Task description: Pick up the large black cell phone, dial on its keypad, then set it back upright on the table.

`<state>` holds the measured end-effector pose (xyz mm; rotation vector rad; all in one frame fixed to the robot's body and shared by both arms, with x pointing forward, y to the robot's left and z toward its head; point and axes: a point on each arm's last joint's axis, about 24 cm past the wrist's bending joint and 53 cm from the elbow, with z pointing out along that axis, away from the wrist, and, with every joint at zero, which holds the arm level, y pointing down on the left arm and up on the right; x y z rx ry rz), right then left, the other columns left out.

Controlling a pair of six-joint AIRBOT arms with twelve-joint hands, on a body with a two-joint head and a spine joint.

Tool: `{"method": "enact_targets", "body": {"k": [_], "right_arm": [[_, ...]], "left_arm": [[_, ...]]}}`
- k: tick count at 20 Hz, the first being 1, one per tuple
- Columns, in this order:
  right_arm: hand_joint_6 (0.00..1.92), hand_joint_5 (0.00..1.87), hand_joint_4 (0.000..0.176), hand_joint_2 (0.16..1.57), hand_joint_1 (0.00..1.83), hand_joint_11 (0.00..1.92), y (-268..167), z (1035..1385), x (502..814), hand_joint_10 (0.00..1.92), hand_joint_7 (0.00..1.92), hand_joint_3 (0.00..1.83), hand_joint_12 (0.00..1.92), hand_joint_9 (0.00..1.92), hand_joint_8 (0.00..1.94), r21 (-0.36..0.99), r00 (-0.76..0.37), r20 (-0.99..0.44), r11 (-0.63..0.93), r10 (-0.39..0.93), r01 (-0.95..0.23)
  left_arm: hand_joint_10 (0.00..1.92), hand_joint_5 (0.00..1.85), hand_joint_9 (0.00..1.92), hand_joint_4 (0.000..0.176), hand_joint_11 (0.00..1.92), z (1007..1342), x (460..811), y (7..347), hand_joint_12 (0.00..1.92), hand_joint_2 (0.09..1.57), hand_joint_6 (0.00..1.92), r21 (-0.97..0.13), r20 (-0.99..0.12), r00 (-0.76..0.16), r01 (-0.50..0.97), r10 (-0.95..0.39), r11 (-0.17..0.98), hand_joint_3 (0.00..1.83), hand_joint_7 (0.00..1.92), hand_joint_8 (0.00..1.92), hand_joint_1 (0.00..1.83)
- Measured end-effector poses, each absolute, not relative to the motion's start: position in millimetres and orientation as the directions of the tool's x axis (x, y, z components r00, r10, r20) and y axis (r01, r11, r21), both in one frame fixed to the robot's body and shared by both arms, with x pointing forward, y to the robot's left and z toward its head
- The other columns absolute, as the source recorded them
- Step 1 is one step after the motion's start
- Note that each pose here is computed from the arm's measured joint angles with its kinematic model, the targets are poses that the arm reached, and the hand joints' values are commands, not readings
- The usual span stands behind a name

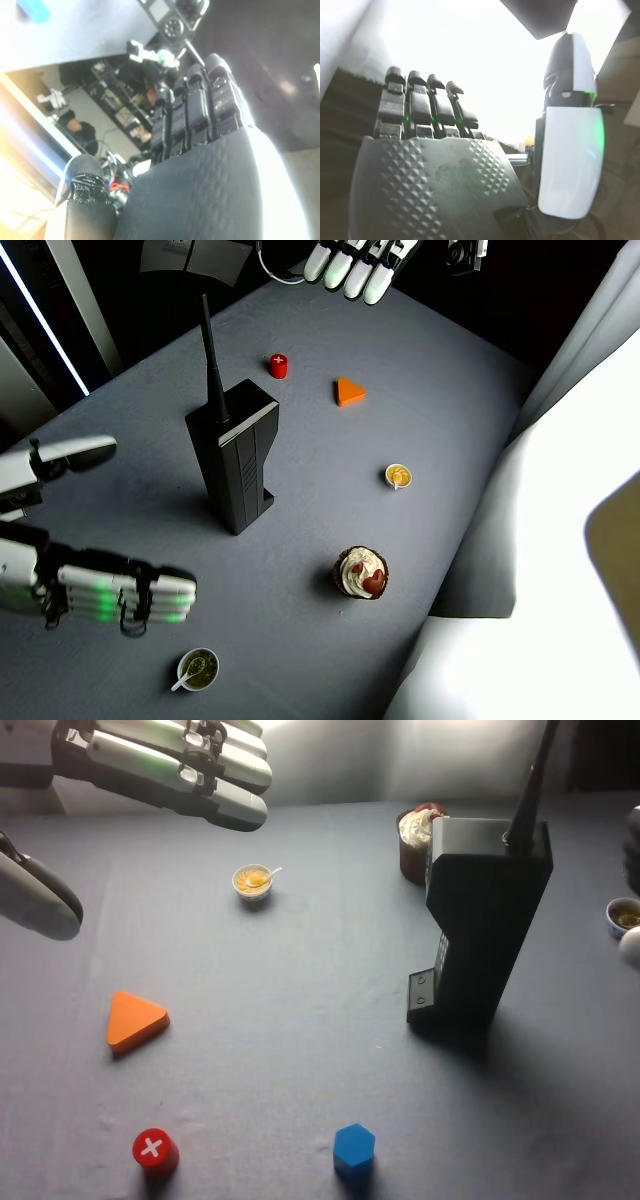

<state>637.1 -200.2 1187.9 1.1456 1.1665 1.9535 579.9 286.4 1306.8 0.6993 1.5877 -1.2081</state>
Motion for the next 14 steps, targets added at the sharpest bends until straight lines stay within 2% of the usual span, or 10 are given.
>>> {"method": "enact_targets", "body": {"k": [4, 7, 9, 11, 14], "right_arm": [[0.0, 0.01, 0.0, 0.94, 0.83, 0.0, -181, 1190, 637, 0.0, 0.0, 0.02, 0.0, 0.0, 0.0, 0.875, -0.476, 0.409, -0.483, 0.778, -0.037], [0.0, 0.0, 0.0, 0.96, 0.76, 0.0, -177, 1195, 638, 0.0, 0.0, 0.02, 0.0, 0.0, 0.0, 0.856, -0.474, 0.437, -0.515, 0.765, -0.042], [0.0, 0.0, 0.0, 0.94, 0.79, 0.01, -171, 1196, 638, 0.0, 0.0, 0.01, 0.01, 0.0, 0.0, 0.846, -0.478, 0.452, -0.532, 0.753, -0.037], [0.0, 0.0, 0.0, 0.93, 0.79, 0.01, -166, 1196, 637, 0.0, 0.0, 0.0, 0.0, 0.0, 0.0, 0.837, -0.481, 0.466, -0.546, 0.743, -0.032], [0.0, 0.0, 0.0, 0.93, 0.78, 0.02, -160, 1196, 638, 0.0, 0.0, 0.0, 0.01, 0.0, 0.0, 0.829, -0.484, 0.477, -0.558, 0.733, -0.028]], "left_arm": [[0.0, 0.18, 0.13, 0.022, 0.0, 1307, 580, 287, 0.39, 1.16, 0.0, -0.371, -0.928, -0.354, 0.864, -0.114, 0.339, 0.0, 0.14, 0.0, 0.0], [0.01, 0.19, 0.14, 0.018, 0.0, 1307, 580, 287, 0.37, 1.17, 0.0, -0.375, -0.927, -0.357, 0.863, -0.115, 0.338, 0.0, 0.15, 0.0, 0.0], [0.0, 0.16, 0.12, 0.024, 0.0, 1307, 580, 287, 0.28, 1.17, 0.0, -0.375, -0.927, -0.357, 0.863, -0.115, 0.339, 0.0, 0.13, 0.0, 0.0], [0.01, 0.18, 0.15, 0.024, 0.0, 1307, 580, 287, 0.36, 1.17, 0.01, -0.375, -0.927, -0.357, 0.863, -0.116, 0.34, 0.0, 0.17, 0.0, 0.0], [0.0, 0.18, 0.14, 0.023, 0.0, 1307, 580, 287, 0.35, 1.17, 0.0, -0.379, -0.925, -0.362, 0.861, -0.117, 0.339, 0.0, 0.15, 0.0, 0.0]]}}
